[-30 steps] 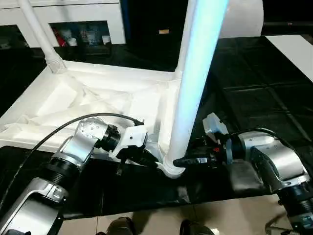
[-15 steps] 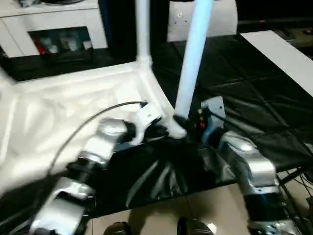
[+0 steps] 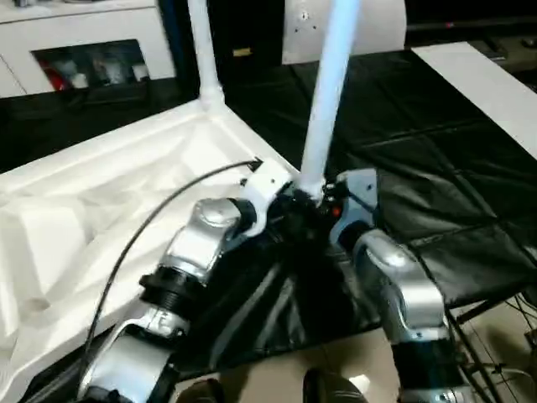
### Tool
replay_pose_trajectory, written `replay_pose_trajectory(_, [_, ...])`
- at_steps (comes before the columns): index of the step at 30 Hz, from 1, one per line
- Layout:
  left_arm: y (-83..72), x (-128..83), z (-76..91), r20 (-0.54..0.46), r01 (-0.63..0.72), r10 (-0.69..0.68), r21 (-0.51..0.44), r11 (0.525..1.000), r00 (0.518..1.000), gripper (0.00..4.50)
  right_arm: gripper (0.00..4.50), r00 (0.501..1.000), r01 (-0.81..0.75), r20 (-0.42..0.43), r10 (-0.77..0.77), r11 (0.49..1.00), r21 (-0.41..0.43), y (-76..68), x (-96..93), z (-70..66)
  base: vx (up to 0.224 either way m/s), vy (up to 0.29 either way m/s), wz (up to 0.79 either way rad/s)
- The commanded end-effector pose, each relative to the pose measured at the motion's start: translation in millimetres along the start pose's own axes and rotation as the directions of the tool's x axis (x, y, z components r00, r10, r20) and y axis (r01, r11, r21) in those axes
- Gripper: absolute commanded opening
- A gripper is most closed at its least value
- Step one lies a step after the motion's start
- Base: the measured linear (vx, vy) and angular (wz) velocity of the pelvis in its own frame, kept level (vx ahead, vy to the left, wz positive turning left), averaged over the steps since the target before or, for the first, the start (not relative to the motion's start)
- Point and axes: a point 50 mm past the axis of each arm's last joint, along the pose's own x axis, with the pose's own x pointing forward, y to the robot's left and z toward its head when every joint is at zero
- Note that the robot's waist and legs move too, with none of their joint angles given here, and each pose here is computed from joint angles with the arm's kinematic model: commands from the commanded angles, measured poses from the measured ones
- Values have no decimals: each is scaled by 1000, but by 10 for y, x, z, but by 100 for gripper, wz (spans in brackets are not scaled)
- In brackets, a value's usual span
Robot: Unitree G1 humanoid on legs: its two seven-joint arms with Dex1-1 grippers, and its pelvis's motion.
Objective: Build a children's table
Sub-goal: Rotate leg to tighten
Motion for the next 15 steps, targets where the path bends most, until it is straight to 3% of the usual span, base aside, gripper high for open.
replay_pose_trajectory(1, [-42, -24, 74, 44, 49, -51, 42, 998, 998, 0, 336, 995, -88, 44, 88, 996, -11, 87, -21, 71, 0, 0, 0])
replay_pose_trajectory(7, [-2, -173, -82, -7, 191, -191, 130, 973, 982, 0, 385, 966, -250, 39, 257, 960, -127, -110, -280, 199, 0, 0, 0])
replay_pose_trajectory(11, [25, -309, -175, -66, 325, -319, 210, 922, 946, 0, 422, 909, -417, -60, 413, 885, -208, -216, -496, 253, 0, 0, 0])
replay_pose_trajectory(13, [45, -401, -205, -118, 403, -385, 248, 881, 915, 0, 438, 857, -515, -134, 498, 827, -225, -271, -613, 291, 0, 0, 0])
replay_pose_trajectory(15, [45, -426, -213, -131, 428, -407, 260, 866, 904, 0, 445, 844, -537, -152, 515, 813, -227, -285, -638, 303, 0, 0, 0])
